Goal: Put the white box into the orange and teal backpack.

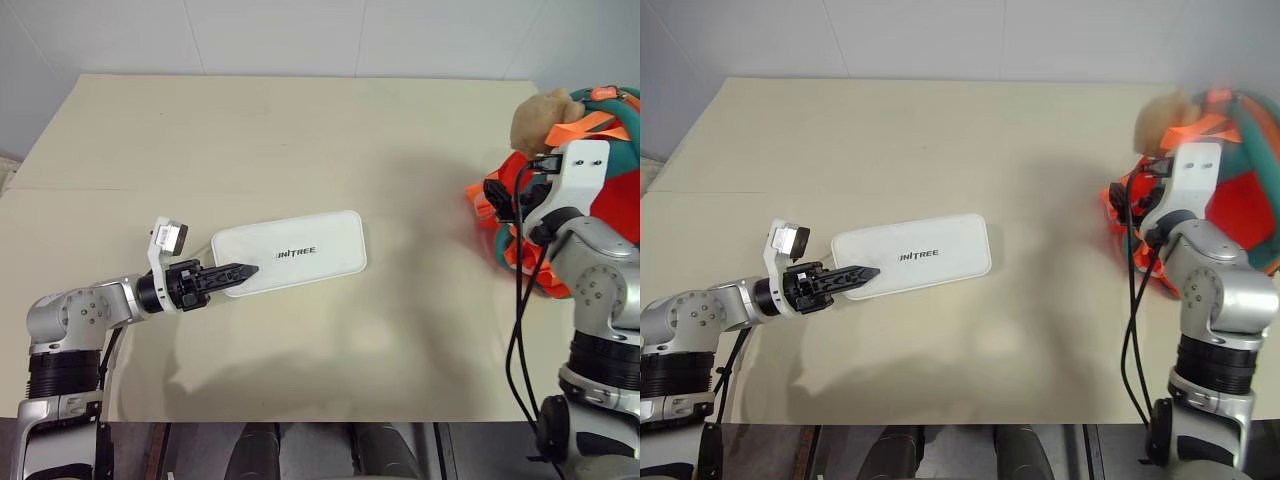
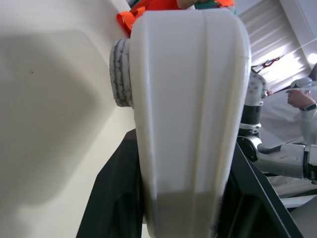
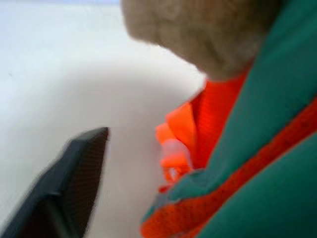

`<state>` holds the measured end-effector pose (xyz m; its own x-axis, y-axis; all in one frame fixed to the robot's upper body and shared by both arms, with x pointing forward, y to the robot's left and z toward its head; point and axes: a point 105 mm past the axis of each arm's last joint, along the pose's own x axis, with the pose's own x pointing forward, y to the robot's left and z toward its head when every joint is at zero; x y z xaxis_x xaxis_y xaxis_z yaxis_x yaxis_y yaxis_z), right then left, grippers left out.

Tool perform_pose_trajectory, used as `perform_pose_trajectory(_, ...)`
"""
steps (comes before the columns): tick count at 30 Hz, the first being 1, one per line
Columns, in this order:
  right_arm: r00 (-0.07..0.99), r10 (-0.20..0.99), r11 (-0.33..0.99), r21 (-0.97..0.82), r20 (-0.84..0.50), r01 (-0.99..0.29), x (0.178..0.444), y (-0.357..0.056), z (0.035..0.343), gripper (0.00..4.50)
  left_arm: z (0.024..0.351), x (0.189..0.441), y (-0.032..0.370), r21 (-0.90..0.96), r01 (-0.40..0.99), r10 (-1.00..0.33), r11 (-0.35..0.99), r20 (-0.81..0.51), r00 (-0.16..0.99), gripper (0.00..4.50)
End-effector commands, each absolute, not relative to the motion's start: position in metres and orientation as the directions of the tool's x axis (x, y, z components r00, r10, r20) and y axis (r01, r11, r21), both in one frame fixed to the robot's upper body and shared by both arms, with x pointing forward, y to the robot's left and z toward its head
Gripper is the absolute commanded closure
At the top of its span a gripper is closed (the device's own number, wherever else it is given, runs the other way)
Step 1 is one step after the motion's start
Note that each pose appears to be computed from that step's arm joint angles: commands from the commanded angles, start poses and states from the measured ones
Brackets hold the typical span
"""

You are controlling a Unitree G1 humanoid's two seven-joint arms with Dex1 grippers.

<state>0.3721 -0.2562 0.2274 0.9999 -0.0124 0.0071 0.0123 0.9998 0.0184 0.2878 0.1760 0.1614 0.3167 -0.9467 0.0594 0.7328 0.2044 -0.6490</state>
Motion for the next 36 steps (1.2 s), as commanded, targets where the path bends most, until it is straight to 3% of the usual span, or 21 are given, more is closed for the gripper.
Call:
perform_pose_trajectory(1, 0.991, 0.021, 1.0, 0.015, 0.129, -0.023, 0.37, -0.249, 0.249, 1.93, 0.175, 0.284, 0.177, -0.613, 0.768, -0.941, 0.188, 0.11, 0.319, 3.17)
perform_pose_trajectory(7, 0.982, 0.125, 0.992, 0.014, 0.144, -0.129, 0.371, -0.228, 0.251, 3.98, 0.177, 0.286, 0.178, -0.605, 0.767, -0.932, 0.215, 0.107, 0.345, 3.17)
perform_pose_trajectory(9, 0.951, 0.256, 0.965, 0.005, 0.173, -0.261, 0.368, -0.205, 0.26, 4.49, 0.178, 0.289, 0.181, -0.598, 0.767, -0.926, 0.233, 0.103, 0.362, 3.17)
perform_pose_trajectory(11, 0.894, 0.391, 0.915, 0.013, 0.218, -0.403, 0.36, -0.182, 0.273, 4.5, 0.18, 0.291, 0.185, -0.592, 0.766, -0.919, 0.251, 0.104, 0.381, 3.17)
perform_pose_trajectory(14, 0.657, 0.689, 0.681, 0.036, 0.307, -0.731, 0.323, -0.127, 0.3, 4.5, 0.185, 0.298, 0.201, -0.571, 0.761, -0.898, 0.306, 0.091, 0.43, 3.17)
perform_pose_trajectory(18, 0.357, 0.87, 0.346, 0.094, 0.34, -0.933, 0.276, -0.09, 0.317, 4.5, 0.185, 0.305, 0.222, -0.562, 0.739, -0.866, 0.373, 0.074, 0.494, 3.17)
perform_pose_trajectory(23, 0.09, 0.95, 0.042, 0.161, 0.3, -0.986, 0.23, -0.08, 0.32, 4.5, 0.182, 0.304, 0.237, -0.555, 0.72, -0.85, 0.417, 0.044, 0.526, 3.17)
perform_pose_trajectory(26, -0.023, 0.985, -0.068, 0.257, 0.171, -0.964, 0.2, -0.085, 0.295, 4.5, 0.18, 0.297, 0.242, -0.55, 0.718, -0.85, 0.427, 0.026, 0.526, 3.17)
perform_pose_trajectory(30, -0.043, 0.999, -0.037, 0.406, -0.005, -0.913, 0.187, -0.107, 0.259, 4.5, 0.183, 0.287, 0.245, -0.535, 0.734, -0.858, 0.418, 0.034, 0.513, 3.17)
perform_pose_trajectory(33, -0.049, 0.994, 0.004, 0.488, -0.096, -0.873, 0.183, -0.133, 0.244, 4.5, 0.198, 0.278, 0.248, -0.499, 0.777, -0.86, 0.383, 0.114, 0.497, 3.17)
perform_pose_trajectory(36, 0.014, 0.991, 0.079, 0.49, -0.136, -0.868, 0.196, -0.149, 0.24, 4.5, 0.209, 0.27, 0.249, -0.472, 0.803, -0.862, 0.364, 0.157, 0.482, 3.17)
